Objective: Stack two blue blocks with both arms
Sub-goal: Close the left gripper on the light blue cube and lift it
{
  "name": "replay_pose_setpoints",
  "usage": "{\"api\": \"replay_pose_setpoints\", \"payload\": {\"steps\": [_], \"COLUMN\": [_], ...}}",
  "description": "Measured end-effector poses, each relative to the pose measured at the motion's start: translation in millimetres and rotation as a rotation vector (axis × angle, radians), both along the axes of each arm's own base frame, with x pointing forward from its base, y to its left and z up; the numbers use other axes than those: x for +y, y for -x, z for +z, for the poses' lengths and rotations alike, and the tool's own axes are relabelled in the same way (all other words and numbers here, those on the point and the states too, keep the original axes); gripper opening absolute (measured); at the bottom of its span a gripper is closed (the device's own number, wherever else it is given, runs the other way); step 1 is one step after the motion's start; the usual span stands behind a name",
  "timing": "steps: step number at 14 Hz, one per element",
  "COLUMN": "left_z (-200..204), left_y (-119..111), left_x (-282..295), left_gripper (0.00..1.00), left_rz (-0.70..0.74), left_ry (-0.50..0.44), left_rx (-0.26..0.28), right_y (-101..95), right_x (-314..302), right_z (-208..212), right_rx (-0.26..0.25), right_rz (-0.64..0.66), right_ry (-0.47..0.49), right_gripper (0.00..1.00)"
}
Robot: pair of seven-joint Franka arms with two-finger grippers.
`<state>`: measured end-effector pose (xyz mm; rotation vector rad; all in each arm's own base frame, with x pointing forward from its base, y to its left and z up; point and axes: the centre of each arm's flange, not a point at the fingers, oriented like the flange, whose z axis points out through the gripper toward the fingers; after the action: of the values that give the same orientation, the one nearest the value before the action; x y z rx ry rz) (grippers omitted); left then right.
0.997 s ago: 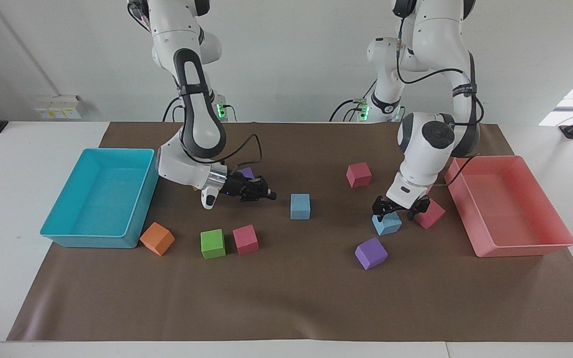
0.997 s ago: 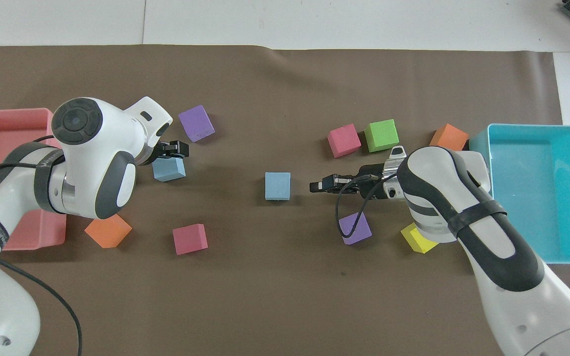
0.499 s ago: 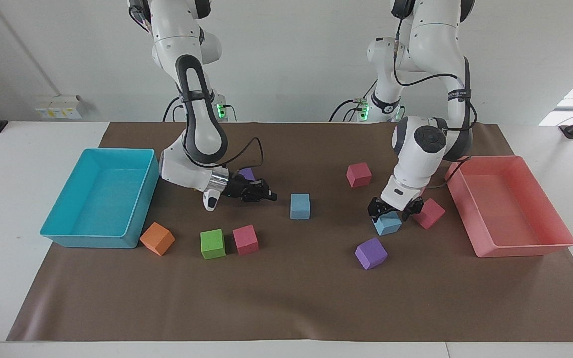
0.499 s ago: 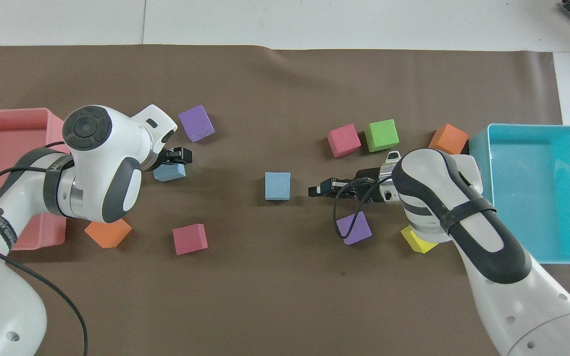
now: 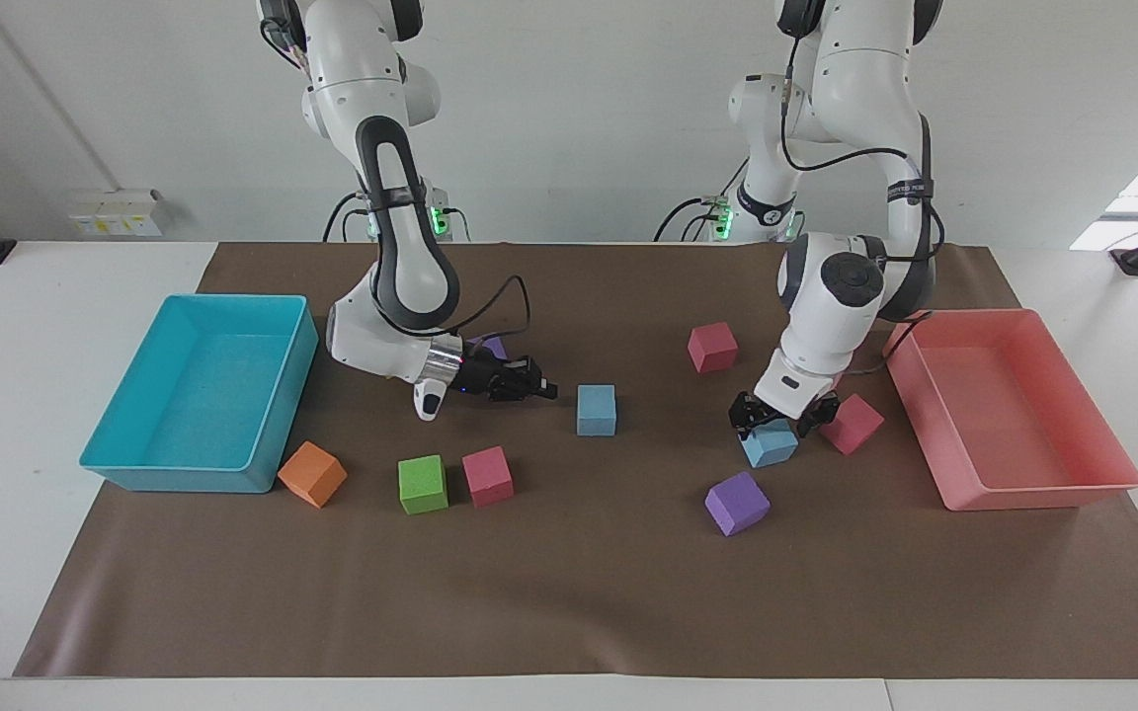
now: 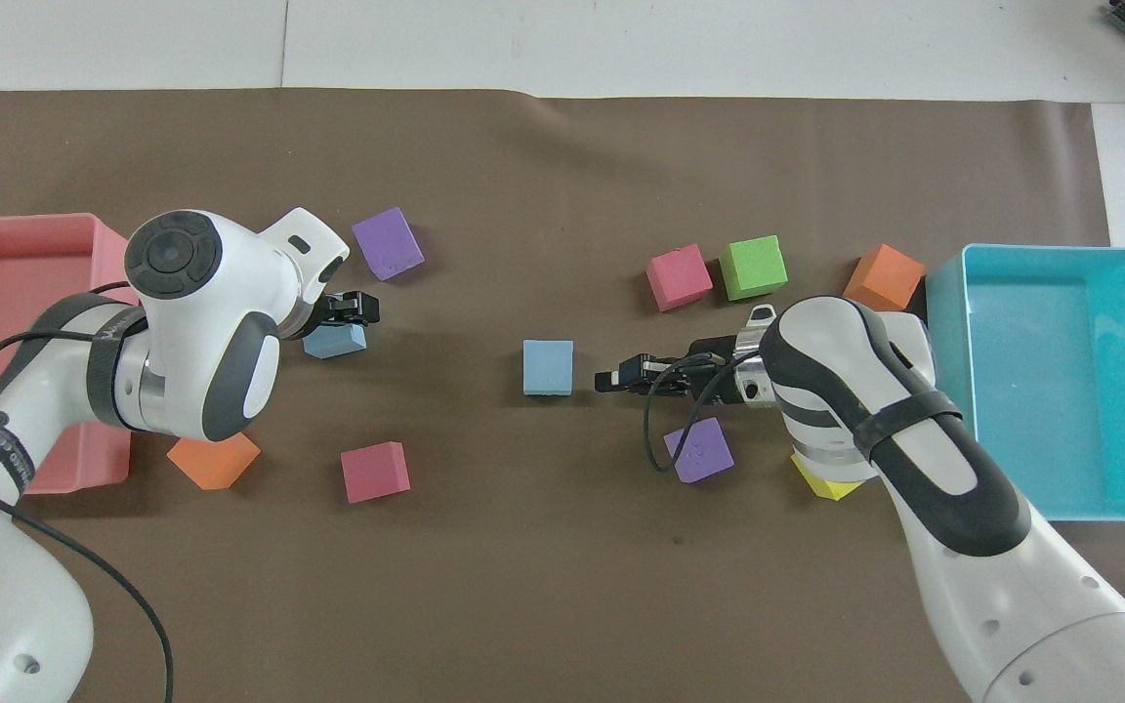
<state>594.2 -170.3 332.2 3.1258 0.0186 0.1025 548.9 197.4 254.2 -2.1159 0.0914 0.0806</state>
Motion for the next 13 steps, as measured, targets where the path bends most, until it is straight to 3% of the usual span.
{"api": "replay_pose_setpoints", "payload": {"steps": [8,11,13], "left_z": [-5.8,-8.6,-7.5], "left_y": [3.5,6.0,6.1], "left_x": [0.8,-0.8,-1.2], "left_gripper": [1.0,0.64,0.58], "left_rz": [0.012,0.038,0.049], "left_ry": [-0.003,-0.002,-0.001], "left_rx": [0.012,0.019,0.017], "right_y": [1.0,-0.8,-1.6], "right_x": [3.8,1.4,1.6], "right_z": [-0.5,-1.4,-2.0], "right_rx": [-0.008,-0.046,-0.054], "right_rz": [0.005,0.008,0.003], "right_ry": [0.007,0.023,0.034], "right_gripper": [0.01,0.01,0.01]}}
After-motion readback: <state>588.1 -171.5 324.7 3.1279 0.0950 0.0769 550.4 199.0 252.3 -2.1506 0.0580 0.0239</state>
